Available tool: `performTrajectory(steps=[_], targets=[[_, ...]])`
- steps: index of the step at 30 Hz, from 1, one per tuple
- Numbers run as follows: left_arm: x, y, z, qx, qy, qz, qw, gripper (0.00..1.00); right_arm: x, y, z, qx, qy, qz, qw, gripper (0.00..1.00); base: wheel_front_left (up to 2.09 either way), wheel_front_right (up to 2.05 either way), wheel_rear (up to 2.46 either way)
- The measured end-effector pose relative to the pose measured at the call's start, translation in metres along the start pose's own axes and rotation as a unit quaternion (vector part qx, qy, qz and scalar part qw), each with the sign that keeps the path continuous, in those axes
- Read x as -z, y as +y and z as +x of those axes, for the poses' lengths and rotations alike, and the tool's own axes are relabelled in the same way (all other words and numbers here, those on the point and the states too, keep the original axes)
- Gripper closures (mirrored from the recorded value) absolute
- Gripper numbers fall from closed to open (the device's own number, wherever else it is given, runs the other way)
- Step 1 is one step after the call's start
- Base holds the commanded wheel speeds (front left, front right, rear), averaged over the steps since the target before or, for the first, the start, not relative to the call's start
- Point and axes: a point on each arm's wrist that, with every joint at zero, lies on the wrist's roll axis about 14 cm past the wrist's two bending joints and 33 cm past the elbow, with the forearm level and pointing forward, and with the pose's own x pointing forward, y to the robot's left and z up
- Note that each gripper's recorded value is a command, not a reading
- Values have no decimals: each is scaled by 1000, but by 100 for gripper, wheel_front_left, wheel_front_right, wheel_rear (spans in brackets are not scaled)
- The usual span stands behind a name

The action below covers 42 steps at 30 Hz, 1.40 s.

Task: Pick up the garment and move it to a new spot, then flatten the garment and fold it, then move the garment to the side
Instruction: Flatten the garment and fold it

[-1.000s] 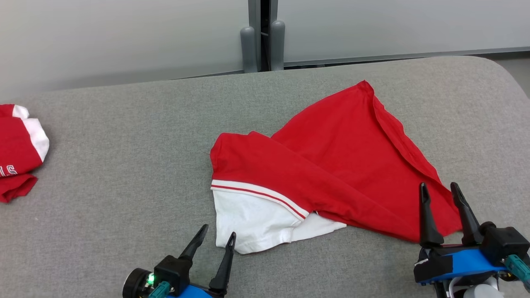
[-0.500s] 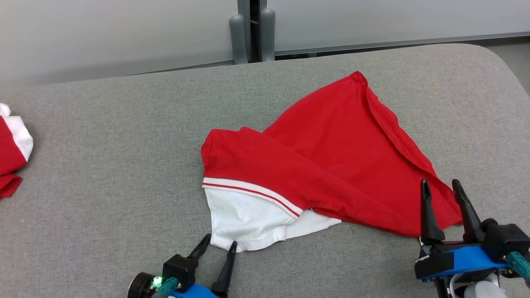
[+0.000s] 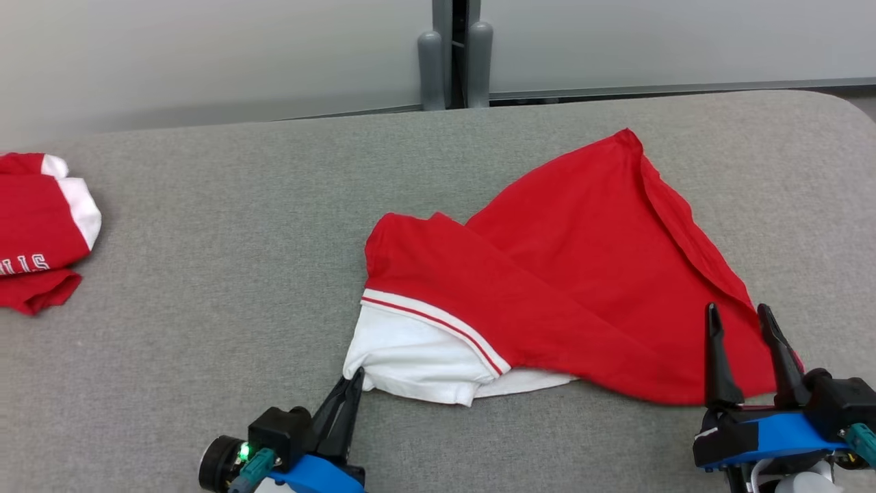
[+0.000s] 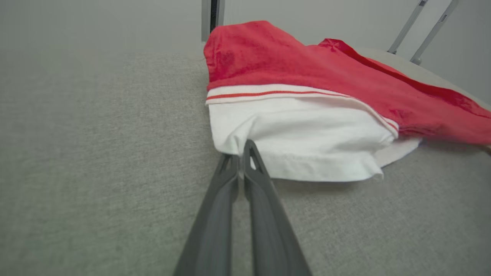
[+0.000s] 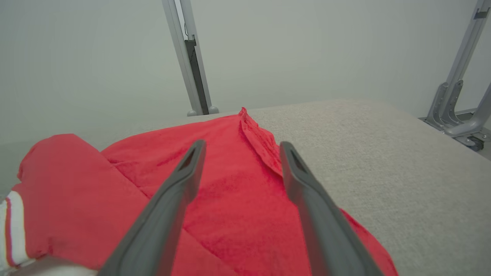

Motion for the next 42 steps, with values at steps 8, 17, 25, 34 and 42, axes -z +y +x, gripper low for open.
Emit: performTrajectory(steps=[8,17,25,34,42], targets=[[-13,46,-34,-79,-28,10,996,100,3,22,8,-30,2,6,1000,0,0,0,0],[13,75,-73,-147,1,-12,989,100,7,31,11,-42,8,9,999,0,0,0,0],[12,70,-72,-143,-2,-16,990,0,6,29,8,-41,8,7,999,0,0,0,0],[-53,65,-56,-126,-97,27,987,0,-8,18,0,-28,-11,1,1000,0,0,0,0],[-98,52,-41,-101,-158,44,981,0,-34,11,-9,-21,-49,-7,999,0,0,0,0]])
